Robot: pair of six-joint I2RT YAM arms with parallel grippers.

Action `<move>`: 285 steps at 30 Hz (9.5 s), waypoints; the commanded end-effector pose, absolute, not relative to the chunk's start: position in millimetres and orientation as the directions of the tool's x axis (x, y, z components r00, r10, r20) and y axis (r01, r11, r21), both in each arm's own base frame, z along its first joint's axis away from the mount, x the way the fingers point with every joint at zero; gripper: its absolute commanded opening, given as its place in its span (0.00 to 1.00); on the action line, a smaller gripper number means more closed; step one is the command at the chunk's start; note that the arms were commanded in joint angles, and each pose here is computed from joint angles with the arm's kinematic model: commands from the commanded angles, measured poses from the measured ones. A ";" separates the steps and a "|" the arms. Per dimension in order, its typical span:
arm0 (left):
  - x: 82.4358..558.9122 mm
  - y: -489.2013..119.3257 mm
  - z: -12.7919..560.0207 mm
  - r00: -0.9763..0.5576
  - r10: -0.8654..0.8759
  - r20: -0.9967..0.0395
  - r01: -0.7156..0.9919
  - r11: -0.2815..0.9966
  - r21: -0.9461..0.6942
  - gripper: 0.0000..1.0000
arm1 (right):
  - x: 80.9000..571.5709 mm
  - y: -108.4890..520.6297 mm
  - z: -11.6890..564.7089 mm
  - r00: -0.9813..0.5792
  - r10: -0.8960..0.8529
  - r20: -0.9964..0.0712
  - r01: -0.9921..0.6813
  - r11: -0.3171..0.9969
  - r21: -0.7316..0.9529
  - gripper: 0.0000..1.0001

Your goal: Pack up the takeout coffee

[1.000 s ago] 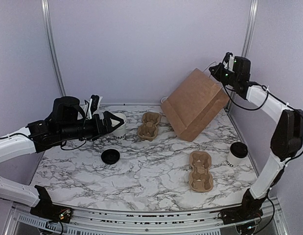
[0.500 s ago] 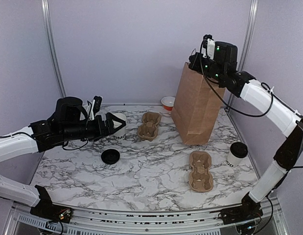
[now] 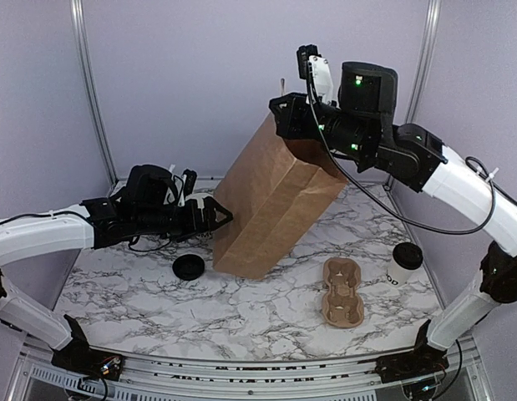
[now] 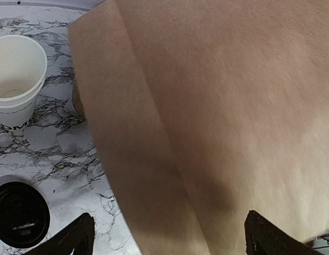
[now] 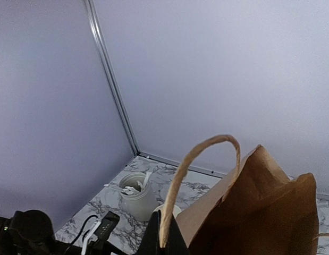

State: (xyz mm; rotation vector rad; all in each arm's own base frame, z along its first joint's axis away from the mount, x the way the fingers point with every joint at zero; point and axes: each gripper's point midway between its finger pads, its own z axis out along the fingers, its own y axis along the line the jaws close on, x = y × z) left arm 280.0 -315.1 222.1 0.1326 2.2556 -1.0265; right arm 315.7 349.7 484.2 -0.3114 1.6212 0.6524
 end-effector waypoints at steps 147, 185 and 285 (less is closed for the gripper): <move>245.6 -318.5 391.2 -0.448 -0.177 -0.876 0.542 0.725 -0.424 0.02 | 325.4 278.9 182.0 -0.759 -0.151 -0.633 -0.410 0.867 0.284 0.43; 243.2 -306.6 396.0 -0.426 -0.194 -0.884 0.535 0.733 -0.419 0.36 | 173.4 151.6 98.4 -0.943 0.047 -0.330 -0.065 0.945 0.320 0.84; 243.7 -297.4 402.6 -0.434 -0.220 -0.873 0.507 0.741 -0.439 0.37 | 248.2 228.8 50.8 -0.700 -0.608 -0.375 -0.671 0.739 0.054 0.63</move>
